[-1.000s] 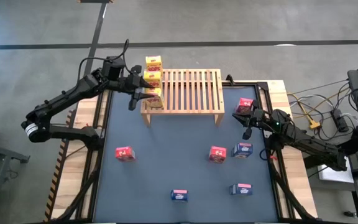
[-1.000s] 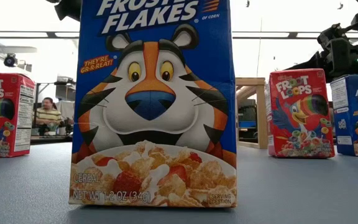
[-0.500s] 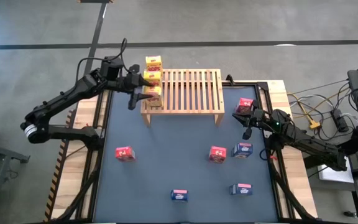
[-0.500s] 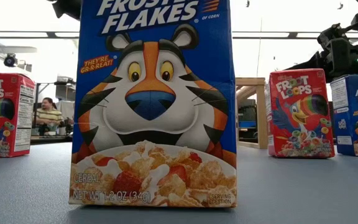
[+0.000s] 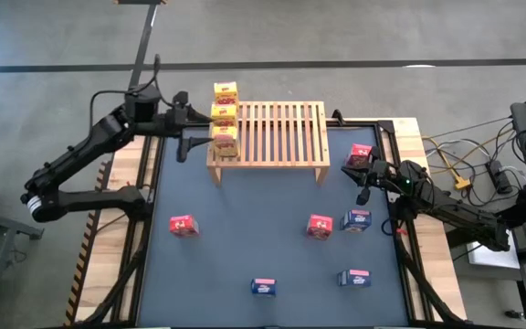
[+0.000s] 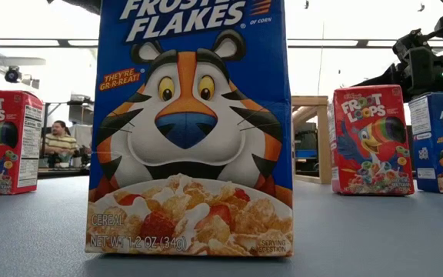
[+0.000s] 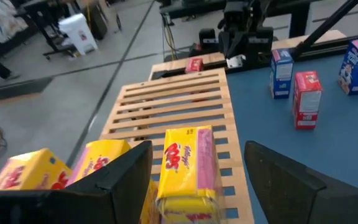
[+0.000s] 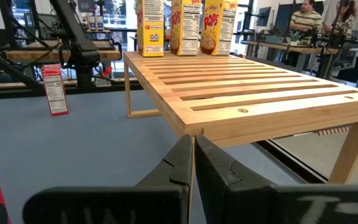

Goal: Stack cereal on shelf
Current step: Put the top right blue cereal box on the shelf

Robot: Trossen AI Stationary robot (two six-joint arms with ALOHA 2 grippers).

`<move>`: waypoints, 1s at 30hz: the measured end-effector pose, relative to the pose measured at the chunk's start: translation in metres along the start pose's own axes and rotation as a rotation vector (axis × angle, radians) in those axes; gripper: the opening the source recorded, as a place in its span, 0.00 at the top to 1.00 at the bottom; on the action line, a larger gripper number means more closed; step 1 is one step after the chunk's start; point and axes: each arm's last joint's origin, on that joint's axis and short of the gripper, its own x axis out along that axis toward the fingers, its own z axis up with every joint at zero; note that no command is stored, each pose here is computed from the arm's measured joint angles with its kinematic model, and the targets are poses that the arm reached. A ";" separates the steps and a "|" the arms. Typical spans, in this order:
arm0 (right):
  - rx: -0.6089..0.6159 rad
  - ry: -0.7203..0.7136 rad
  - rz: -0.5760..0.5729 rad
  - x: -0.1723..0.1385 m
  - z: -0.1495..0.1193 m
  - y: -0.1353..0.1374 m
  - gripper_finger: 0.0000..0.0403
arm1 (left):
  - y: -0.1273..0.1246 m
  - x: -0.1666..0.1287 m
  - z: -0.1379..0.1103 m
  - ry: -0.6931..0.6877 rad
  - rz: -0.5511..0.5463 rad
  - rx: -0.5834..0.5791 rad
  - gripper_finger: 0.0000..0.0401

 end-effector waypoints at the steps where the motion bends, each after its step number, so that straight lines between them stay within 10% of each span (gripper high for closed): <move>1: 0.000 0.000 0.000 0.000 0.000 0.000 0.98 | -0.002 -0.004 0.001 -0.004 0.005 0.003 0.41; 30: 0.000 0.000 0.000 0.000 0.000 0.000 0.98 | -0.089 -0.100 -0.050 -0.266 0.076 -0.135 0.41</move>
